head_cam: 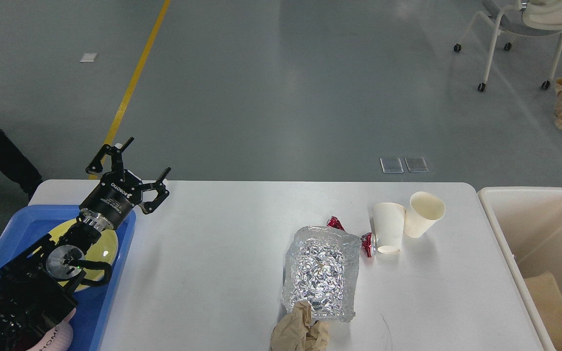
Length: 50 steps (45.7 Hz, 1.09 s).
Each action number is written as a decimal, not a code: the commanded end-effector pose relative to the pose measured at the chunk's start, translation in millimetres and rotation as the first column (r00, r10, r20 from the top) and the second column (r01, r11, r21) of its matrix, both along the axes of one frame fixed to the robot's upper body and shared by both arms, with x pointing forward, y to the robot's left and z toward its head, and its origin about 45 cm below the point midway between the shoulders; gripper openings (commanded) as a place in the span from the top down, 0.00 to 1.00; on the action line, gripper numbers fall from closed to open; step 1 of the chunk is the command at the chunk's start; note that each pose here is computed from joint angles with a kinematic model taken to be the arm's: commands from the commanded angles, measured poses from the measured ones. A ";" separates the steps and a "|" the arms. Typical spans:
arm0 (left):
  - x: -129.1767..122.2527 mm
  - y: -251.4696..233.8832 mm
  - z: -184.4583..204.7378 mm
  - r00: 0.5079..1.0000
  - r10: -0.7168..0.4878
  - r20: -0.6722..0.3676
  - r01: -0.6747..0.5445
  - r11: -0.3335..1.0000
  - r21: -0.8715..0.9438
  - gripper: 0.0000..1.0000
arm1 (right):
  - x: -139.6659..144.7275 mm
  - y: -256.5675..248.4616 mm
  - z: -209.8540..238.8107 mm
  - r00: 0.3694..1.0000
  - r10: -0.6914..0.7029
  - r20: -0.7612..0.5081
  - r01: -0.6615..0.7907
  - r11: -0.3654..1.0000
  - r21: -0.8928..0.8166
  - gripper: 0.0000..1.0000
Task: Tidy desktop
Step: 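Drop the crumpled paper into the white bin with the right gripper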
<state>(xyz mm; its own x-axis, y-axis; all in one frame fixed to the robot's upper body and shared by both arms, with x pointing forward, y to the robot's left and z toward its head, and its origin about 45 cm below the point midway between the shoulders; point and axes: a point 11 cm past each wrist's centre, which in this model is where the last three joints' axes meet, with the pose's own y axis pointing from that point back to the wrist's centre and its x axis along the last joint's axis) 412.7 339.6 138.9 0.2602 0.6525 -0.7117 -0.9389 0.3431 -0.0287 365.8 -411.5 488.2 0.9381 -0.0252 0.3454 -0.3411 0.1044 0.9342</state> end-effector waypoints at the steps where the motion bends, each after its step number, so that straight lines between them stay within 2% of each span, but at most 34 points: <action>1: 0.0 0.0 0.1 1.000 0.000 0.000 0.000 1.000 0.000 0.00 | -0.4 -29.9 -9.2 0.999 -0.054 -0.004 0.054 0.998 -0.034 1.00; 6: 0.0 0.0 0.1 1.000 0.000 0.000 0.000 1.000 0.000 0.00 | -5.5 -86.7 -48.1 0.984 -0.176 -0.041 0.173 0.982 -0.073 1.00; 14: 0.0 0.0 0.1 1.000 0.000 0.000 0.000 1.000 0.000 0.00 | -17.1 -170.4 -121.1 0.963 -0.268 0.036 0.270 0.948 -0.169 1.00; 21: 0.1 0.1 0.2 1.000 0.001 0.001 -0.001 1.000 0.000 0.00 | -60.0 -218.6 -226.1 0.952 -0.303 0.052 0.307 0.927 -0.214 1.00; 25: 0.0 0.0 0.1 1.000 0.000 0.000 0.000 1.000 0.000 0.00 | -79.8 -224.9 -288.5 0.946 -0.312 0.086 0.323 0.923 -0.208 1.00; 32: 0.0 0.0 0.1 1.000 0.000 0.000 0.000 1.000 0.000 0.00 | -116.8 -207.2 -389.8 0.929 -0.344 0.139 0.364 0.917 -0.163 1.00; 38: 0.1 0.1 0.2 1.000 0.001 0.001 -0.001 1.000 0.000 0.00 | -119.7 -198.7 -407.7 0.926 -0.317 0.205 0.353 0.921 -0.166 1.00; 40: 0.1 0.1 0.2 1.000 0.001 0.001 -0.001 1.000 0.000 0.00 | -119.1 -199.7 -407.3 0.923 -0.316 0.221 0.357 0.918 -0.176 0.88; 41: 0.1 0.1 0.2 1.000 0.001 0.001 -0.001 1.000 0.000 0.00 | -118.6 -200.1 -406.8 0.921 -0.316 0.228 0.358 0.917 -0.177 0.75; 42: 0.1 0.1 0.2 1.000 0.001 0.001 -0.001 1.000 0.000 0.00 | -118.5 -200.3 -406.7 0.920 -0.317 0.230 0.360 0.916 -0.178 0.53; 43: 0.1 0.1 0.2 1.000 0.001 0.001 -0.001 1.000 0.000 0.00 | -118.4 -200.2 -406.6 0.919 -0.319 0.231 0.362 0.916 -0.176 0.22; 44: 0.1 0.1 0.2 1.000 0.001 0.001 -0.001 1.000 0.000 0.00 | -118.1 -199.6 -407.1 0.918 -0.322 0.233 0.365 0.915 -0.173 0.00; 50: 0.1 0.1 0.2 1.000 0.001 0.001 -0.001 1.000 0.000 0.00 | -118.4 -199.4 -407.4 0.917 -0.324 0.233 0.367 0.915 -0.171 0.00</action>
